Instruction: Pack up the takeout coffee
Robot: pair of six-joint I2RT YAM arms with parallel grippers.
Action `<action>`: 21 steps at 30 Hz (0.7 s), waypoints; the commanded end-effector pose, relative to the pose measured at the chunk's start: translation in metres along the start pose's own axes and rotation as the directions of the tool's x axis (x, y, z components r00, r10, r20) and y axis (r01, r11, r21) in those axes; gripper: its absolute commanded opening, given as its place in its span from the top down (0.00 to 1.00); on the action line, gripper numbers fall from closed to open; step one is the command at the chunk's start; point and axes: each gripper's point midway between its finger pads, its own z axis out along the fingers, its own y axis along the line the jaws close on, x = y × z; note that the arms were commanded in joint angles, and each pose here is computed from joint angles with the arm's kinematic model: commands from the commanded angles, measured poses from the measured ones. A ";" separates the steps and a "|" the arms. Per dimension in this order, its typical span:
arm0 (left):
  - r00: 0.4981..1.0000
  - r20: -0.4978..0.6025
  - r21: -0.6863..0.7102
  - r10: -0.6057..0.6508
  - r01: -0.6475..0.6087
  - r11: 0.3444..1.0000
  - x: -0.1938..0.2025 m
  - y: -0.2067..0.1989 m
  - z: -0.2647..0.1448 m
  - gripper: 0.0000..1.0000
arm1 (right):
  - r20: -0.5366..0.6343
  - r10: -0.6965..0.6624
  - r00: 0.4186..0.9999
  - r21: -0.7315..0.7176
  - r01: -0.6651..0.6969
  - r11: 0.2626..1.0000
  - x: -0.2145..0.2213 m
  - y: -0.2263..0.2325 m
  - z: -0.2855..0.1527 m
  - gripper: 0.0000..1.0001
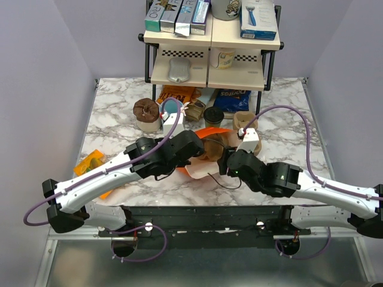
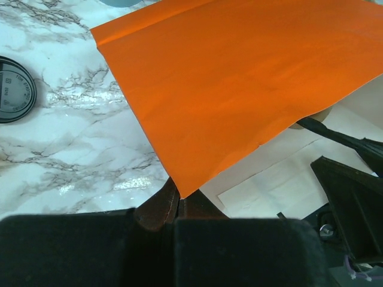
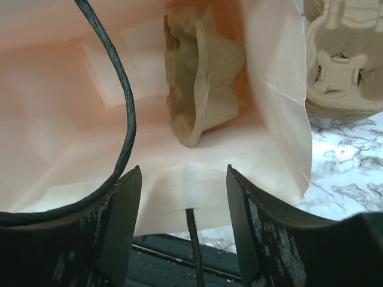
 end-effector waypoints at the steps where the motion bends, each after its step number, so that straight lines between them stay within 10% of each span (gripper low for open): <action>1: 1.000 0.000 0.071 -0.012 0.012 0.997 0.000 -0.007 -0.007 1.00 | 0.108 0.062 0.992 0.000 -0.062 0.998 -0.022 0.003 0.001 0.34; 21: 1.000 -0.005 0.187 -0.003 0.004 0.982 0.014 -0.016 -0.002 1.00 | 0.181 -0.007 0.983 0.067 -0.005 0.998 -0.028 -0.016 0.022 0.36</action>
